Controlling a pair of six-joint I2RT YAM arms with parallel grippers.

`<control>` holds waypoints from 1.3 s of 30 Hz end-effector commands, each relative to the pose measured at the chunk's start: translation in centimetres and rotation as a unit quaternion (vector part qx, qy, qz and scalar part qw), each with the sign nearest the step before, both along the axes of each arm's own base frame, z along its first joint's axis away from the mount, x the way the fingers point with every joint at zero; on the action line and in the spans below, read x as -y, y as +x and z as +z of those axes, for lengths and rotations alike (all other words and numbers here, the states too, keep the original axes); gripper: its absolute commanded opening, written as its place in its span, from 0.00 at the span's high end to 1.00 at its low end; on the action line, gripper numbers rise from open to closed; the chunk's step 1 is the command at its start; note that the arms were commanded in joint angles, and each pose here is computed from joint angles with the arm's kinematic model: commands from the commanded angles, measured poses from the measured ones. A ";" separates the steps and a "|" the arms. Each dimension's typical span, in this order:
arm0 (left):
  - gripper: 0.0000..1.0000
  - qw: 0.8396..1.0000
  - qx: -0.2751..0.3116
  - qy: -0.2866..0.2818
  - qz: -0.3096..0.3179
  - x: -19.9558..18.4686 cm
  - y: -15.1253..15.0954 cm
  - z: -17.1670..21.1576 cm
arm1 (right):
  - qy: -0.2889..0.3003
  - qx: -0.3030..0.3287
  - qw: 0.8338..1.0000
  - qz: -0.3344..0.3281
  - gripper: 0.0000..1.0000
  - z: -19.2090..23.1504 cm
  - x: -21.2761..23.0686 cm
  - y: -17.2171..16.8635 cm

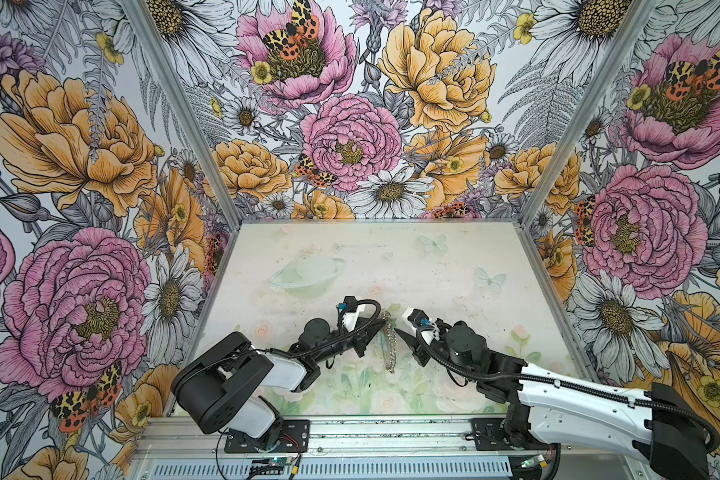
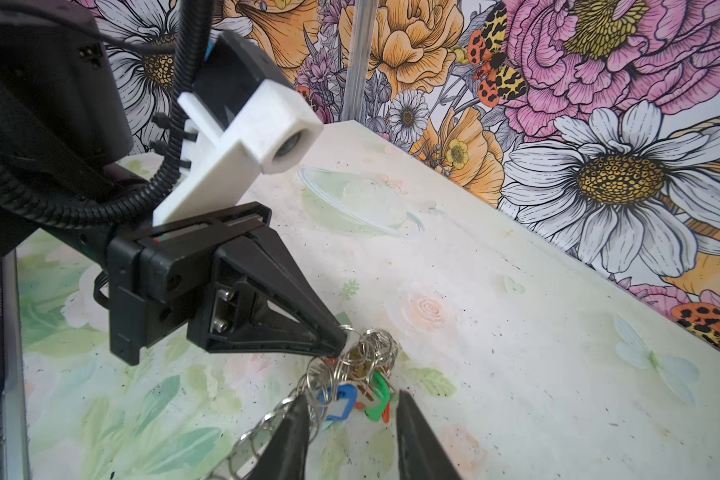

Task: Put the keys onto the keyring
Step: 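Open the right gripper and draw it back while the left gripper holds the chain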

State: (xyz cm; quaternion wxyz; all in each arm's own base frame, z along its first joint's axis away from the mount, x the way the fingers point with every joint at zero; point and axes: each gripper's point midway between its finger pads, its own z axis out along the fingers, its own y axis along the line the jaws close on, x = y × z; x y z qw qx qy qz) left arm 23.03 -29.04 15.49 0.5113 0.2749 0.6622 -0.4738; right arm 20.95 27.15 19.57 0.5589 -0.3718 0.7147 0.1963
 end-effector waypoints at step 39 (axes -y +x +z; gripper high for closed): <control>1.00 0.983 0.126 -0.018 -0.133 0.6 -4.1 1.8 | 0.041 -0.190 0.971 0.137 0.68 -3.9 -1.5 -1.8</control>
